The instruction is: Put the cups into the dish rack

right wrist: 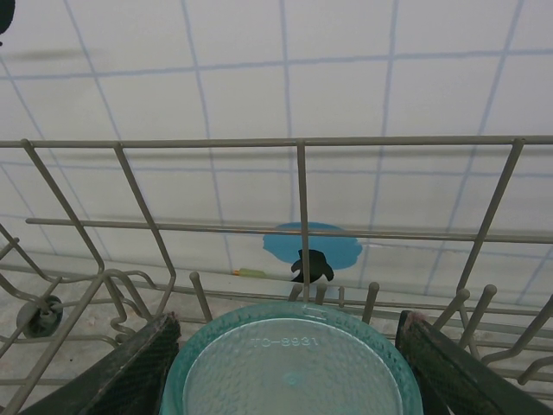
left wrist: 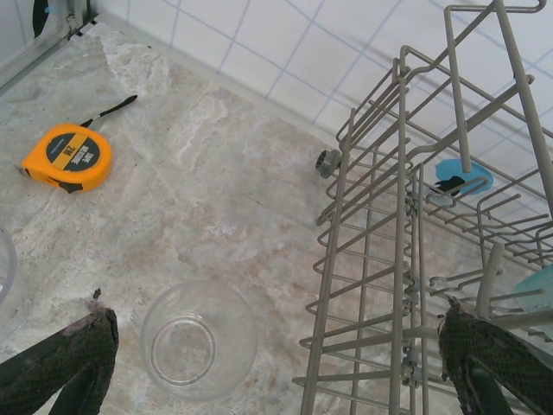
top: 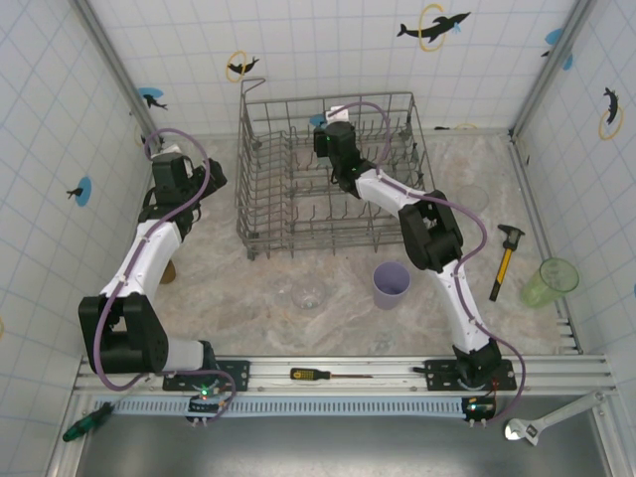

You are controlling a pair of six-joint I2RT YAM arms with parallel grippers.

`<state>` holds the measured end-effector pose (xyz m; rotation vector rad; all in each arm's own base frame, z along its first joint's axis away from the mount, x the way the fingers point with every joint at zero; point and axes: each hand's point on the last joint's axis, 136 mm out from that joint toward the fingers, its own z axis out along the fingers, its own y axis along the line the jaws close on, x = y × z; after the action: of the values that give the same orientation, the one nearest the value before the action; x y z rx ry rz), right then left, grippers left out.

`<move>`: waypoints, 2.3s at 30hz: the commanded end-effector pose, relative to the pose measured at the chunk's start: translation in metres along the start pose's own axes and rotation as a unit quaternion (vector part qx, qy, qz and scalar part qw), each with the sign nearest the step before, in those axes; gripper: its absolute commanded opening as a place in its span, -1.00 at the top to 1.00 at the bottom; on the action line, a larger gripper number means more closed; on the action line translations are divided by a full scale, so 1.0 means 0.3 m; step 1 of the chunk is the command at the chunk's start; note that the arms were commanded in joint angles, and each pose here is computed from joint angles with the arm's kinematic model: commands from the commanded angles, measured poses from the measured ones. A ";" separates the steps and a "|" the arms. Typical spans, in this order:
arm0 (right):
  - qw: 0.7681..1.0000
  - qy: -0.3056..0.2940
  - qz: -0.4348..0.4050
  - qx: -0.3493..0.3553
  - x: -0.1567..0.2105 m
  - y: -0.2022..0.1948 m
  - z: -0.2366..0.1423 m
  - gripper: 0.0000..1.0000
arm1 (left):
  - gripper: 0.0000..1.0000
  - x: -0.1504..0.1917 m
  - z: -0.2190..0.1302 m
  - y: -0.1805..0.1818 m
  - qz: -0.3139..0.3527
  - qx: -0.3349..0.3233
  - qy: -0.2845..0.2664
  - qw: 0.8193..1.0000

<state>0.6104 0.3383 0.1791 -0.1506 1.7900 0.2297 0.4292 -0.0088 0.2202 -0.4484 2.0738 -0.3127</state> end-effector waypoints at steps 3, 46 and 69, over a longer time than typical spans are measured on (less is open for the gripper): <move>0.997 -0.070 0.036 -0.014 -0.209 0.042 -0.046 0.19 | -0.95 0.007 0.003 0.003 -0.007 0.001 0.005 1.000; 0.997 -0.080 0.018 0.014 -0.211 0.042 -0.031 0.20 | -0.95 0.006 -0.001 -0.004 -0.008 0.006 0.005 1.000; 0.997 -0.067 0.026 -0.002 -0.139 0.072 -0.005 0.22 | -0.95 0.008 0.003 -0.003 -0.008 0.006 0.006 1.000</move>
<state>0.6115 0.3487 0.2166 -0.1078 1.6992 0.2400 0.4292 -0.0099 0.2203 -0.4448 2.0748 -0.3202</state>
